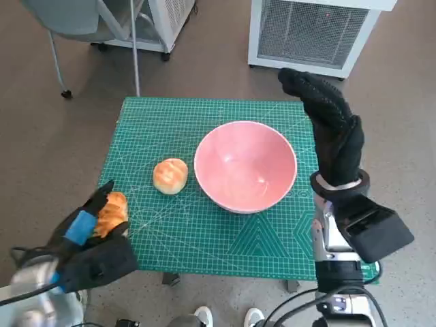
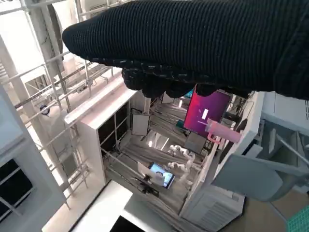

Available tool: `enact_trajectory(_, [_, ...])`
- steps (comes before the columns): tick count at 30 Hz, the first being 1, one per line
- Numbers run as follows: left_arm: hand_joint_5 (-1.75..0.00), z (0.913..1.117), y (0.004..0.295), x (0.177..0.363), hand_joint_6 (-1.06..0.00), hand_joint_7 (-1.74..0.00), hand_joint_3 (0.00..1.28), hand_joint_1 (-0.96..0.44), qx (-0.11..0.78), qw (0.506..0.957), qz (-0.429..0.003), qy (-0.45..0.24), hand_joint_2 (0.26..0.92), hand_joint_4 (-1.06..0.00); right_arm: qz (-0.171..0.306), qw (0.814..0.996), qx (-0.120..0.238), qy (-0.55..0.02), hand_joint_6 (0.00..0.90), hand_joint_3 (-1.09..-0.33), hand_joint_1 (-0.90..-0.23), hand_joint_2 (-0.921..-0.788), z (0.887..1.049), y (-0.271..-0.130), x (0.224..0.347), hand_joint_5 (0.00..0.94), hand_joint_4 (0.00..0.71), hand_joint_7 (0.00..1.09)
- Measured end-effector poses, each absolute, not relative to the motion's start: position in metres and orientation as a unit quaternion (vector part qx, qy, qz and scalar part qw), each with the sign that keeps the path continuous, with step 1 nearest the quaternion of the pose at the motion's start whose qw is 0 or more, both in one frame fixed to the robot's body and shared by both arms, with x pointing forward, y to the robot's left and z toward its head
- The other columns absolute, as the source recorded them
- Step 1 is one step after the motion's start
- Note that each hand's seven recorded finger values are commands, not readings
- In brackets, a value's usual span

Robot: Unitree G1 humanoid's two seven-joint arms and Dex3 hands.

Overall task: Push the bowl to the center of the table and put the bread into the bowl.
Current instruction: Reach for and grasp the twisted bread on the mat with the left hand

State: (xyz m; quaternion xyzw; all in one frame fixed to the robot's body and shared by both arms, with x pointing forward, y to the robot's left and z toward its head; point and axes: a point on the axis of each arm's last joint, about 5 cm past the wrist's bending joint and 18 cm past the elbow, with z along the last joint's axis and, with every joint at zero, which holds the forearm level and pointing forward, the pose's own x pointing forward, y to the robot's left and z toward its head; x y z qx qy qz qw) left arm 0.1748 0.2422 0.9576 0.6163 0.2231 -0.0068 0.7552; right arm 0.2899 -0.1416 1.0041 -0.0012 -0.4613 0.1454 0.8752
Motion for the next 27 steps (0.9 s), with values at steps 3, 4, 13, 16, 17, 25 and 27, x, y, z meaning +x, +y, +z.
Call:
enact_trajectory(3, [-0.66,0.954,0.239,0.180,-0.29,-0.10,0.04,-0.41,0.600,0.768,0.010,0.226,0.859,-0.40,0.146,0.875,-0.001,-0.461,-0.001,-0.843,-0.659,-0.921,1.004,-0.141,0.290,0.001,0.276,0.65])
enact_trajectory(4, [-0.70,0.953,0.239,0.181,-0.30,-0.11,0.03,-0.37,0.594,0.772,0.015,0.226,0.851,-0.41,0.146,0.876,0.000,-0.460,-0.001,-0.842,-0.660,-0.921,1.004,-0.141,0.290,0.001,0.276,0.65])
enact_trajectory(13, [-1.24,0.943,0.245,0.189,-0.44,-0.49,0.39,0.34,0.576,0.789,0.035,0.210,0.718,-0.70,0.144,0.876,0.010,-0.461,-0.001,-0.828,-0.663,-0.921,1.004,-0.142,0.290,0.000,0.273,0.65])
enact_trajectory(16, [-1.32,0.939,0.249,0.191,-0.50,-0.98,0.58,0.19,0.586,0.784,0.033,0.201,0.644,-0.65,0.143,0.876,0.015,-0.460,-0.001,-0.824,-0.663,-0.921,1.005,-0.142,0.290,0.000,0.273,0.65])
enact_trajectory(17, [-1.34,0.938,0.250,0.192,-0.54,-1.12,0.64,0.12,0.588,0.783,0.032,0.198,0.617,-0.63,0.143,0.876,0.016,-0.460,-0.001,-0.823,-0.662,-0.921,1.005,-0.142,0.290,0.000,0.273,0.65])
enact_trajectory(25, [-1.54,0.927,0.257,0.197,-0.58,-1.23,0.86,0.01,0.603,0.781,0.029,0.160,0.508,-0.65,0.144,0.876,0.016,-0.460,-0.001,-0.821,-0.657,-0.921,1.005,-0.142,0.290,0.000,0.273,0.65])
enact_trajectory(27, [-1.51,0.925,0.258,0.198,-0.58,-1.23,0.82,0.01,0.605,0.781,0.031,0.151,0.530,-0.66,0.144,0.876,0.016,-0.460,-0.001,-0.821,-0.657,-0.921,1.005,-0.142,0.290,0.000,0.273,0.65])
